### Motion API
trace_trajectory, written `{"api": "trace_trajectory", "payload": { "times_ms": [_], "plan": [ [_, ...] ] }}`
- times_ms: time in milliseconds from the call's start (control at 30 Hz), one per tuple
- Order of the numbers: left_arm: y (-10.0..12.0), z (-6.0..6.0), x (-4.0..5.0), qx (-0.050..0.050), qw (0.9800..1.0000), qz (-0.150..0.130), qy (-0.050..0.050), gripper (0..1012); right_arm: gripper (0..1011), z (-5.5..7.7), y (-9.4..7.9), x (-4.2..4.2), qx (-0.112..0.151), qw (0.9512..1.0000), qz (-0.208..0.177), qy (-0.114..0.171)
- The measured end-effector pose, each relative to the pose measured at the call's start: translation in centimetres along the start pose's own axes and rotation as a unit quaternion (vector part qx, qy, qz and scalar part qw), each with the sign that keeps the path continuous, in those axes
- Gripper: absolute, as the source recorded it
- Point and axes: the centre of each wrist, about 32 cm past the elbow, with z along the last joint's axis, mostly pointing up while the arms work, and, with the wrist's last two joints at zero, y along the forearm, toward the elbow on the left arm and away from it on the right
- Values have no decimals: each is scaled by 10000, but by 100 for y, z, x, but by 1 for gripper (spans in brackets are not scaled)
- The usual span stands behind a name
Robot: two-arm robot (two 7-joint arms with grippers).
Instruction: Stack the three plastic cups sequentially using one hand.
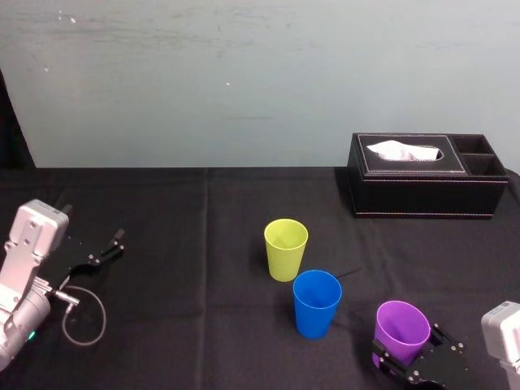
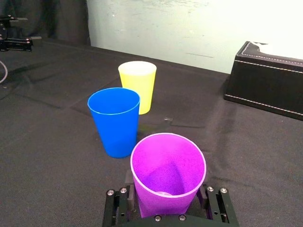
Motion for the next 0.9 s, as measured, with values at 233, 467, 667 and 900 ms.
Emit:
{"api": "trace_trajectory", "payload": {
  "times_ms": [233,467,667,900],
  "plan": [
    [0,0,0,0,10000,-1,0,1000,726,1,-2,2,3,10000,4,0],
    [0,0,0,0,10000,0,0,1000,726,162,40,87,112,9997,104,-203],
    [0,0,0,0,10000,0,0,1000,726,395,163,237,151,9992,203,-313],
    [0,0,0,0,10000,0,0,1000,726,784,444,441,346,9986,342,-226]
  ]
}}
